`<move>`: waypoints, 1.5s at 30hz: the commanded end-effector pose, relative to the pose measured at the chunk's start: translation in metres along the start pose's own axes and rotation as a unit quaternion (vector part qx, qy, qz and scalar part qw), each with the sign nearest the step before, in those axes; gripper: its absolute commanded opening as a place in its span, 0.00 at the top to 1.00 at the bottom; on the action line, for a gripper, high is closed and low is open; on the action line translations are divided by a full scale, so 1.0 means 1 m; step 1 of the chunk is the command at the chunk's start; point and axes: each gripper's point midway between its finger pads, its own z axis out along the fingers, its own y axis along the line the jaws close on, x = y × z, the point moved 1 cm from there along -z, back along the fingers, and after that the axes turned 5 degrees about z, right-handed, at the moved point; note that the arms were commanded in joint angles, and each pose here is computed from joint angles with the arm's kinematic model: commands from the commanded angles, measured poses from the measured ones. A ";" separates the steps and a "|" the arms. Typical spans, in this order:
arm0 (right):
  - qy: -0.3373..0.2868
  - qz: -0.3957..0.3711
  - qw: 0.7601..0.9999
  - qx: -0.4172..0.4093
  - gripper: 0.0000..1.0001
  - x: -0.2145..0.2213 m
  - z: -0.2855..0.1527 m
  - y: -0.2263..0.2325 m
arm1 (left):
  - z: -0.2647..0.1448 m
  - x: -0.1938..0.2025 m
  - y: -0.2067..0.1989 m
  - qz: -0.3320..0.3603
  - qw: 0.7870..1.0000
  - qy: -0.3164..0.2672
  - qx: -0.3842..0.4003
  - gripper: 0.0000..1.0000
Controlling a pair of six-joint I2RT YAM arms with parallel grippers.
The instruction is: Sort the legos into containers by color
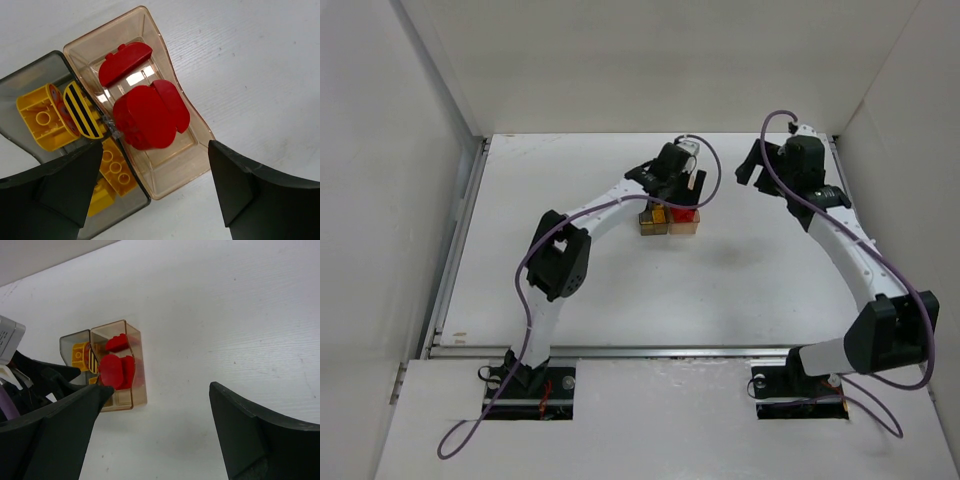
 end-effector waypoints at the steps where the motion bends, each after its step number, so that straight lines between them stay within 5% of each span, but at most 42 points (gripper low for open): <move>1: -0.052 -0.004 0.999 0.007 0.04 -0.031 -0.034 0.001 | -0.081 -0.076 -0.006 -0.038 0.996 -0.082 0.023 0.16; 4: -0.088 -0.009 0.996 0.029 0.00 -0.046 -0.066 -0.008 | -0.124 -0.100 0.017 -0.020 0.991 -0.132 -0.019 0.15; 7: -0.154 0.006 0.982 0.110 0.00 -0.066 -0.105 -0.044 | -0.180 -0.110 0.096 -0.004 0.966 -0.189 -0.175 0.06; 8: -0.164 0.008 0.977 0.133 0.00 -0.066 -0.116 -0.053 | -0.221 -0.112 0.132 -0.018 0.940 -0.215 -0.265 0.03; 12: -0.261 0.031 0.928 0.264 0.00 -0.080 -0.184 -0.105 | -0.291 -0.050 0.219 -0.046 0.867 -0.191 -0.458 0.00; 15: -0.330 0.051 0.880 0.339 0.00 -0.079 -0.239 -0.135 | -0.332 0.015 0.252 -0.086 0.829 -0.168 -0.527 0.00; 16: -0.342 0.052 0.873 0.345 0.00 -0.078 -0.251 -0.138 | -0.324 0.050 0.253 -0.078 0.829 -0.139 -0.536 0.00; 22: -0.366 0.001 0.894 0.259 0.00 -0.069 -0.291 -0.124 | -0.327 0.115 0.235 -0.079 0.857 -0.133 -0.492 0.00; 45: -0.299 0.074 0.930 0.201 0.00 -0.034 -0.303 -0.113 | -0.314 0.122 0.201 -0.054 0.889 -0.153 -0.428 0.00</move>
